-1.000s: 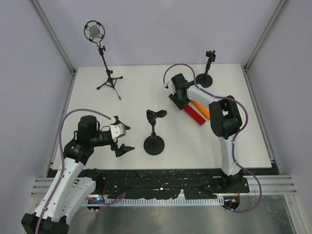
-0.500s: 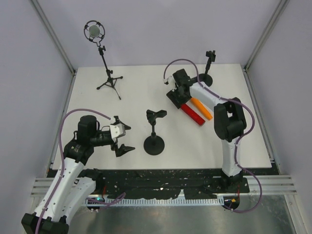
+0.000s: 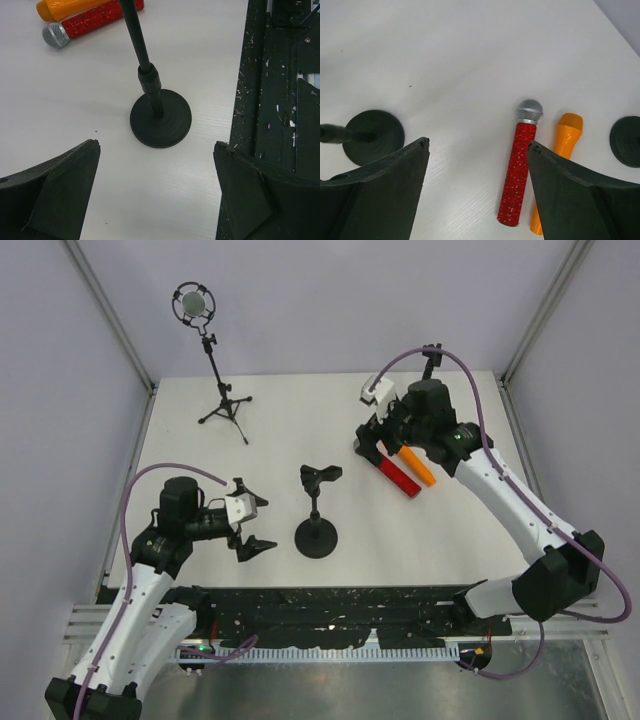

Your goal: Remove the microphone from the stand

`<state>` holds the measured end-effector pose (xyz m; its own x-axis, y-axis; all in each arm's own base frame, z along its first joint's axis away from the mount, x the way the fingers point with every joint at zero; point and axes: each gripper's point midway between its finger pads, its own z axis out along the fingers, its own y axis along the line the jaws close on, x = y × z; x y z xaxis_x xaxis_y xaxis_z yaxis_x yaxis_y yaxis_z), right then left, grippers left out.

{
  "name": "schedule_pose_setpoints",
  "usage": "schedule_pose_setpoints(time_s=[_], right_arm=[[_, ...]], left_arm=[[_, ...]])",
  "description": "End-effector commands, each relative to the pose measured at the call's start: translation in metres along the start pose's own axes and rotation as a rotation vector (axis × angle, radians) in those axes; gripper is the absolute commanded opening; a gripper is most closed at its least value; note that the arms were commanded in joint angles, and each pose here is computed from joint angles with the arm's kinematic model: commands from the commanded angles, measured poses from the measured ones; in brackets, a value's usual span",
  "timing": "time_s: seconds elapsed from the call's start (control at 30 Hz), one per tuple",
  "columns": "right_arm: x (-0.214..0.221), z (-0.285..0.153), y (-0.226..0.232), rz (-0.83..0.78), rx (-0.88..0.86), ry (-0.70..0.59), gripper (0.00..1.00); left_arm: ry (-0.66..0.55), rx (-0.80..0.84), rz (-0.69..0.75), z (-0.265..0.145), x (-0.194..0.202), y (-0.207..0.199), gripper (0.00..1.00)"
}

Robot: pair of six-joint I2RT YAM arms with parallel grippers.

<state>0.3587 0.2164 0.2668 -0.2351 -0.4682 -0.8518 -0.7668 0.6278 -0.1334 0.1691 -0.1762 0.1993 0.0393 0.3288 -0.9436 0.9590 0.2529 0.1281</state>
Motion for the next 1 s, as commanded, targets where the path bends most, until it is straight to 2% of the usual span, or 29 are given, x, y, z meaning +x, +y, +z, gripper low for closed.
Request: schedule_pose_setpoints(time_s=[0.0, 0.03, 0.07, 0.1, 0.27, 0.47, 0.63, 0.97], right_arm=[[0.012, 0.0, 0.049, -0.083, -0.207, -0.153, 0.84], [-0.005, -0.012, 0.054, -0.138, -0.219, -0.25, 0.87], [0.01, -0.009, 0.063, -0.144, -0.244, -0.252, 0.89], [-0.002, -0.02, 0.07, -0.198, -0.264, -0.331, 0.91], [0.005, -0.032, 0.102, -0.228, -0.375, -0.48, 0.96], [0.005, -0.024, 0.127, -0.13, -0.491, -0.516, 0.96], [0.0, -0.012, 0.141, -0.136, -0.506, -0.533, 0.95], [-0.007, -0.004, 0.178, -0.108, -0.655, -0.563, 0.92]], left_arm=[[-0.038, 0.005, 0.015, -0.001, -0.008, 0.001, 1.0], [-0.04, 0.007, 0.013, -0.001, -0.008, 0.0, 1.0], [-0.04, 0.008, 0.01, -0.001, -0.008, 0.0, 1.0], [-0.04, 0.004, 0.007, -0.001, -0.008, 0.001, 1.0], [-0.046, 0.007, 0.004, 0.0, -0.008, 0.002, 1.0], [-0.048, 0.009, -0.006, 0.0, -0.006, 0.002, 1.0], [-0.054, 0.014, -0.011, -0.001, -0.007, 0.002, 1.0], [-0.053, 0.012, -0.027, -0.001, -0.004, 0.004, 1.0]])
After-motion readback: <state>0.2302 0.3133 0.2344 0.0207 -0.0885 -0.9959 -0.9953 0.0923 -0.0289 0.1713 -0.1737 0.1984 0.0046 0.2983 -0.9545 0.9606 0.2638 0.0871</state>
